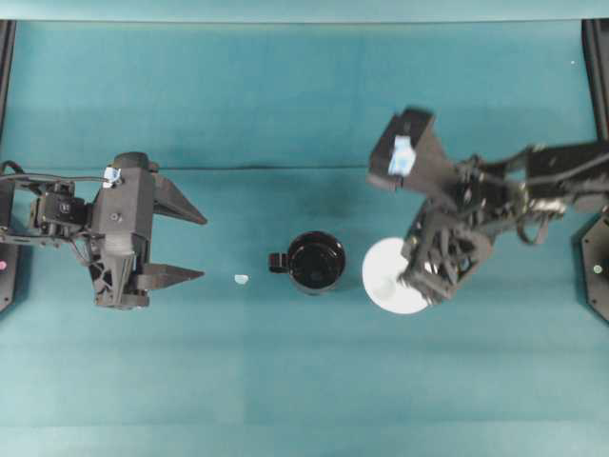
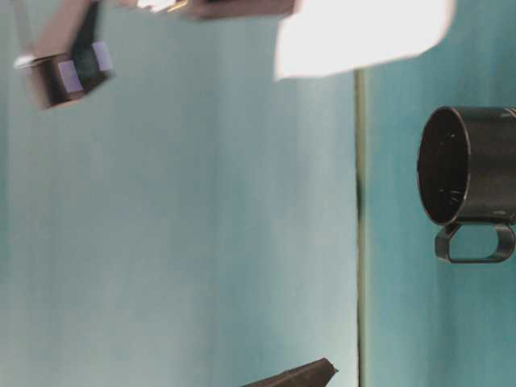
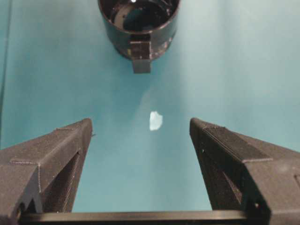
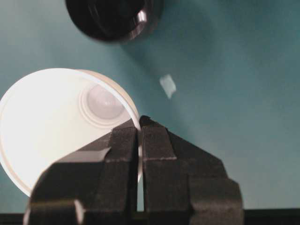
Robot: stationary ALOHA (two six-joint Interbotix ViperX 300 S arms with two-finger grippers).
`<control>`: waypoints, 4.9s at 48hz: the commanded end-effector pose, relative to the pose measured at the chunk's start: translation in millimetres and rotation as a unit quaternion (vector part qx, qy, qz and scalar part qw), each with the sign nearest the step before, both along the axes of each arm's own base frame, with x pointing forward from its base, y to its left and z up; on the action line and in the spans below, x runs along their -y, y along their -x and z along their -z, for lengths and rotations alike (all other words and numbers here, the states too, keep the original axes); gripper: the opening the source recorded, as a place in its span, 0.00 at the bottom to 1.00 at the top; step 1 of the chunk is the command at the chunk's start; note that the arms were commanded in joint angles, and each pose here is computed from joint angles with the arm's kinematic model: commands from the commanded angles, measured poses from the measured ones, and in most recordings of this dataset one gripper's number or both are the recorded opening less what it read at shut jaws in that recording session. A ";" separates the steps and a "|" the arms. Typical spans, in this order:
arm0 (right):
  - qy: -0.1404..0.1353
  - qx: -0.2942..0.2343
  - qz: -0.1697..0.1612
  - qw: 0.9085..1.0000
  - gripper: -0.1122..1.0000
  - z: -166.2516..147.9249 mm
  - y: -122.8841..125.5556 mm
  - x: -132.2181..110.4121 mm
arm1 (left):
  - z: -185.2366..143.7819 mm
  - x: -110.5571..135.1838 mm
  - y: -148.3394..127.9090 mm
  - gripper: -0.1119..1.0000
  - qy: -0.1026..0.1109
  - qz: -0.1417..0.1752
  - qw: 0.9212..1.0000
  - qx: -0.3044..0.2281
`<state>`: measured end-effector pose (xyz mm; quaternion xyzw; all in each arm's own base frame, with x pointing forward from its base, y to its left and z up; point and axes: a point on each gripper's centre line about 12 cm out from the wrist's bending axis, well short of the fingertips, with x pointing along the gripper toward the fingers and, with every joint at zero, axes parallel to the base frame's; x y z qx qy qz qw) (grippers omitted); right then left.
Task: Put the paper cup into the moved cup holder.
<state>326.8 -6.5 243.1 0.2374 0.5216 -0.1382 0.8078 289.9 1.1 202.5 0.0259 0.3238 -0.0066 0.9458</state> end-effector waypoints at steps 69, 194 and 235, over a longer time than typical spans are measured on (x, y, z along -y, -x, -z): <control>0.015 -0.045 0.022 0.999 0.11 47.5 -87.5 29.9 | -5.4 0.4 -3.5 0.85 -0.001 0.001 1.000 0.012; 0.036 -0.003 -0.009 0.999 0.93 35.2 -78.3 18.4 | -1.0 1.8 -9.3 0.85 0.000 0.003 1.000 0.004; 0.065 0.089 -0.039 0.993 0.93 23.1 -35.8 5.8 | -0.3 2.7 -8.0 0.85 -0.001 0.005 1.000 0.003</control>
